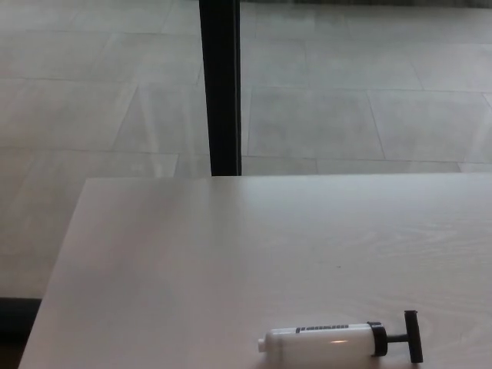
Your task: The robot uses its left hand to lift the air pump kept on the middle of the desk and use the right hand to pull out the handle
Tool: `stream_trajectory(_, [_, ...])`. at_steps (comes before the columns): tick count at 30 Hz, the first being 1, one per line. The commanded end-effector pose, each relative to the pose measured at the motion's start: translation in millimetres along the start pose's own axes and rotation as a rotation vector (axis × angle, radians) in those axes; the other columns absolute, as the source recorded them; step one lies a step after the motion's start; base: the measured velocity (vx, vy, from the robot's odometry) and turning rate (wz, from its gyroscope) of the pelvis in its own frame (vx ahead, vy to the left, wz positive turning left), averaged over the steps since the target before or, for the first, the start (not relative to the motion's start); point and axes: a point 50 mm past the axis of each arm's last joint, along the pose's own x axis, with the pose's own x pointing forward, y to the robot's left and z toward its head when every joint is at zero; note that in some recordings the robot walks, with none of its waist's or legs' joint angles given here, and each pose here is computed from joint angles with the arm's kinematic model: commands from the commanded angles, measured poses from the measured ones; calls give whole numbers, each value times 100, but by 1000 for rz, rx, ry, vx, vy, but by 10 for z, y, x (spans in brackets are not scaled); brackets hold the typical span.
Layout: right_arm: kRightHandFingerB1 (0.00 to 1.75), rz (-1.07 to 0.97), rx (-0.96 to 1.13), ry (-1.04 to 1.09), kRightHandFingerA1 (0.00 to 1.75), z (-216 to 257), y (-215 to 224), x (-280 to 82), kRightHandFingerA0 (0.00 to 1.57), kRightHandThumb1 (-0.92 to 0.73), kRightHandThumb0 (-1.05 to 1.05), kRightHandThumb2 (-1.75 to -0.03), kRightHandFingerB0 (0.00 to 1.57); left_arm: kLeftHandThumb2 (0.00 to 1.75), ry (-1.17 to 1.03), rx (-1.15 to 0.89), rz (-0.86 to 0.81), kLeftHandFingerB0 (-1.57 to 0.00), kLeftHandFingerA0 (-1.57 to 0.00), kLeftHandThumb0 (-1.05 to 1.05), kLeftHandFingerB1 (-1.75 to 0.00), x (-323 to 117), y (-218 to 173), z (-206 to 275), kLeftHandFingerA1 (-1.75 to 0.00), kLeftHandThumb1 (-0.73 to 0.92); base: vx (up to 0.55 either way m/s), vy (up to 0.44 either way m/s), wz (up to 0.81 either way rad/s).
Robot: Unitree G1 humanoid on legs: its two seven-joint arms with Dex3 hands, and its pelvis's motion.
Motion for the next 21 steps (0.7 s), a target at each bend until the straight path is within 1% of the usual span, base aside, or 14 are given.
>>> stream_trajectory(1, [37,-70,46,-133,71,165,-238,-18,61,-74,-58,-62,34,63,-88,-169,-34,-45,-53,-63,-39,-74,219,123,-44,75,0,0,0])
stream_trajectory(3, [36,-118,91,-119,70,160,-321,-16,57,-76,-57,-63,32,61,-110,-268,-23,-42,-50,-65,-38,-96,275,123,-43,74,0,0,0])
stream_trajectory(4, [49,-139,139,-117,70,150,-366,-17,48,-62,-61,-96,22,63,-111,-316,-2,-37,-43,-61,-39,-105,310,115,-46,71,0,0,0])
stream_trajectory(5, [49,-147,173,-118,70,150,-395,-17,48,-62,-61,-96,22,63,-116,-381,-6,-37,-43,-61,-39,-106,324,129,-46,71,0,0,0])
stream_trajectory(6, [35,-165,211,-102,62,165,-428,2,48,-79,-62,-63,29,63,-116,-391,9,-40,-44,-60,-38,-97,326,150,-43,77,0,0,0])
stream_trajectory(8, [48,-262,359,-61,68,195,-612,40,48,-64,-65,-96,24,93,-182,-474,65,-33,-48,-62,-53,-97,402,297,-60,61,0,0,0])
stream_trajectory(9, [34,-297,393,-72,67,235,-679,43,53,-79,-64,-64,31,63,-223,-502,91,-45,-56,-60,-44,-96,429,381,-50,75,0,0,0])
stream_trajectory(11, [34,-318,416,-95,66,305,-749,57,53,-81,-65,-64,30,63,-283,-531,106,-47,-60,-62,-43,-103,462,493,-49,75,0,0,0])
stream_trajectory(12, [47,-340,475,-144,75,458,-817,95,51,-65,-68,-99,22,62,-369,-564,120,-49,-64,-65,-44,-109,489,691,-53,73,0,0,0])
stream_trajectory(13, [34,-357,539,-209,69,619,-871,111,52,-79,-65,-64,28,63,-445,-551,129,-48,-63,-67,-43,-130,514,897,-52,75,0,0,0])
stream_trajectory(18, [36,-347,560,-477,58,1352,-920,128,44,-81,-66,-64,29,62,-751,-480,111,-52,-57,-62,-46,-343,422,1793,-52,75,0,0,0])
stream_trajectory(19, [50,-321,560,-600,78,1738,-841,53,56,-64,-64,-101,26,61,-912,-462,99,-56,-68,-64,-46,-568,277,2230,-50,69,0,0,0])
stream_trajectory(20, [35,-292,557,-647,63,1859,-775,37,46,-82,-64,-64,29,62,-966,-454,63,-53,-66,-62,-44,-682,197,2400,-51,70,0,0,0])
stream_trajectory(21, [35,-288,554,-650,63,1869,-770,36,46,-82,-64,-64,29,62,-969,-452,60,-53,-66,-62,-44,-698,181,2406,-51,70,0,0,0])
